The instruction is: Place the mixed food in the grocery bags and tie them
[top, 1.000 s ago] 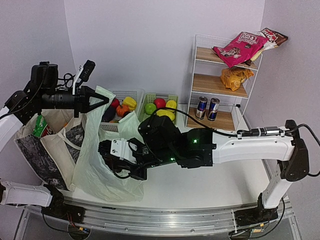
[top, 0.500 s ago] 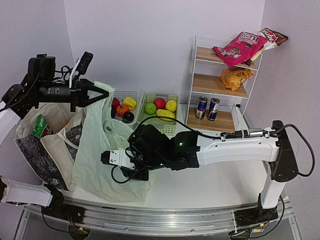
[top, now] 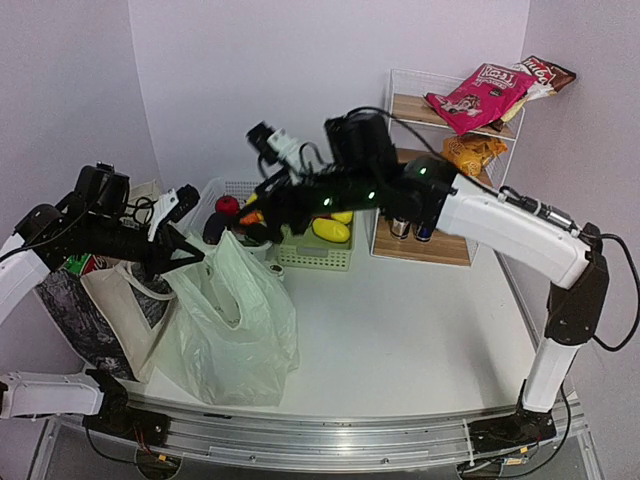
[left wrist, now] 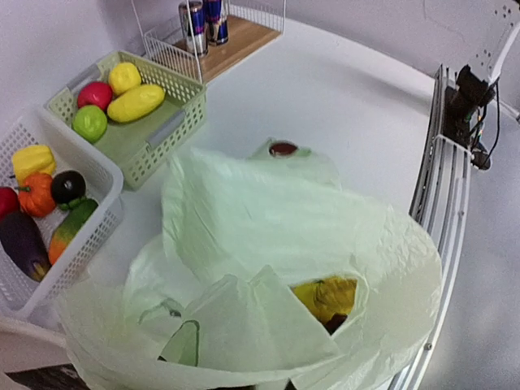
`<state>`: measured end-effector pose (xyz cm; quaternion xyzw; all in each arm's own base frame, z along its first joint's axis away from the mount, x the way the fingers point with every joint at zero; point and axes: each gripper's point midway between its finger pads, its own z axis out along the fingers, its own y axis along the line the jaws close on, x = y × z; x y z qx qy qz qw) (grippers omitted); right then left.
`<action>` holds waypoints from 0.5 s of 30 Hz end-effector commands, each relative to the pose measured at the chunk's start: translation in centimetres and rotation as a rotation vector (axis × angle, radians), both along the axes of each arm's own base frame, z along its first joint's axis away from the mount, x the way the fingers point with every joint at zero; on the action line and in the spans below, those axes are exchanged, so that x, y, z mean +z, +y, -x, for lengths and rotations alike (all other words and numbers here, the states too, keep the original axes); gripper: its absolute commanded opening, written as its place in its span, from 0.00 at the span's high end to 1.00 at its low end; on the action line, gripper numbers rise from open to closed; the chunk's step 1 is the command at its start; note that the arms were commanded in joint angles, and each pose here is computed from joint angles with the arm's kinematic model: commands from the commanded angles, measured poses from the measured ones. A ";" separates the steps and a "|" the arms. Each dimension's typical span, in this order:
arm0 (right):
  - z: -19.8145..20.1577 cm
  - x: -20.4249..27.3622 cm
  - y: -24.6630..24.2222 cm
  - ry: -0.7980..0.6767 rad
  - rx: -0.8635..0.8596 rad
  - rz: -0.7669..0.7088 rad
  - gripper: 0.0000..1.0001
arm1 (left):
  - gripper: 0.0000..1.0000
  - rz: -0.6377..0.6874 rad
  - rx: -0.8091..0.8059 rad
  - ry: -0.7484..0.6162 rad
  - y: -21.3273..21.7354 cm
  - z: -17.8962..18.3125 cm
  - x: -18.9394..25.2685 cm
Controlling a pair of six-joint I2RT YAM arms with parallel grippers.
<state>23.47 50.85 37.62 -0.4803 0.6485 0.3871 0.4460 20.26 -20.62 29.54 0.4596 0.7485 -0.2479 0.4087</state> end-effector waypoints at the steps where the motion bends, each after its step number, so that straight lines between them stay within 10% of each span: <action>1: -3.7 5.9 -4.1 0.090 -0.092 -0.113 0.12 | 1.00 -0.066 0.020 -0.030 1.6 0.9 -1.3; 15: -26.1 -14.1 -8.8 -0.030 -0.493 0.376 0.23 | 1.00 -0.089 0.037 0.033 1.9 1.1 -2.7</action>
